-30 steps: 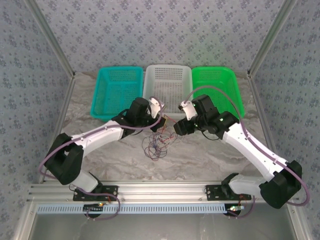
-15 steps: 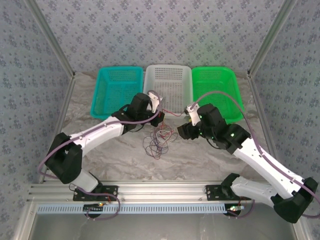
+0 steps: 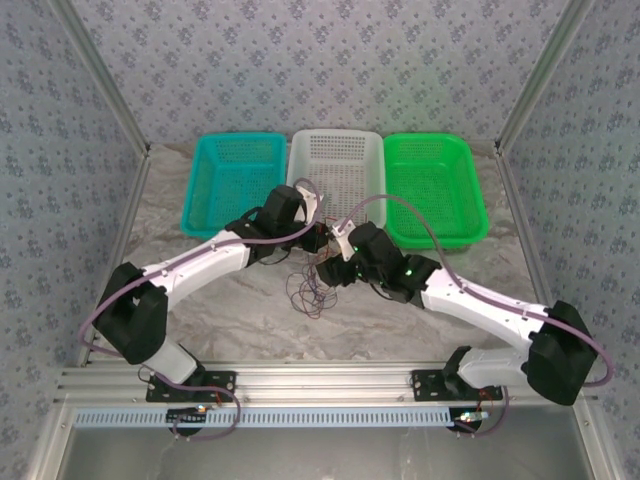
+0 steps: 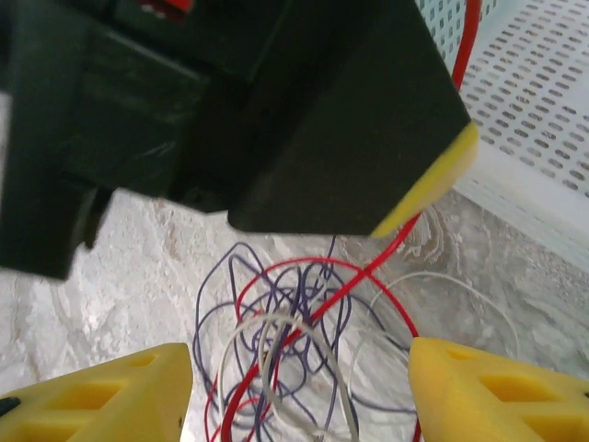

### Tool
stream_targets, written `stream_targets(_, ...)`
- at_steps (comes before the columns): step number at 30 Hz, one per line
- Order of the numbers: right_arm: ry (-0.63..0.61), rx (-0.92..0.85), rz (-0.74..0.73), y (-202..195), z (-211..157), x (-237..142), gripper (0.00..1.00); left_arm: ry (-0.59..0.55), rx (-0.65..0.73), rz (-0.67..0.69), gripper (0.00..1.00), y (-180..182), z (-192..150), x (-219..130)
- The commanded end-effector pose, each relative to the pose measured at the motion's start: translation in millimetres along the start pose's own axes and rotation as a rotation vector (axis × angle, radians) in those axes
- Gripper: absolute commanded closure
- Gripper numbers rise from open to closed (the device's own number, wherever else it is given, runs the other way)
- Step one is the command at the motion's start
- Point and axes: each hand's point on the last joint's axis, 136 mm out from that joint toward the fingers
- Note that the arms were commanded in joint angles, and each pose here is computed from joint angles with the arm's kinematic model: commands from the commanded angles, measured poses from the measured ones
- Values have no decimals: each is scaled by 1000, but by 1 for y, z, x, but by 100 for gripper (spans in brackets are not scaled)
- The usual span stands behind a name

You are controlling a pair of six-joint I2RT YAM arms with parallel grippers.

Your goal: Untangle the cables

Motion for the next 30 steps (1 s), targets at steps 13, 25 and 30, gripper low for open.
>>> stream_targets(13,115,120,-106,-31,-62,46,73,-202,-83,-39,100,-7,56,-52)
stream_targets(25,199,171,-185,-57,-111,40,78,-270,-90,-36,100,-5,67,-74)
stream_targets(30,167,157,-195,-58,-102,26,81,-276,-71,-5,100,0,68,-81)
Point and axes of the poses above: each hand's point on the last joint's axis, 136 mm out from that joint toward the fingers, its own x axis out along the fingers, its own y axis along the line the jaws close on, z = x × y, and after that the axes turned 11 degrees about x, right-handed
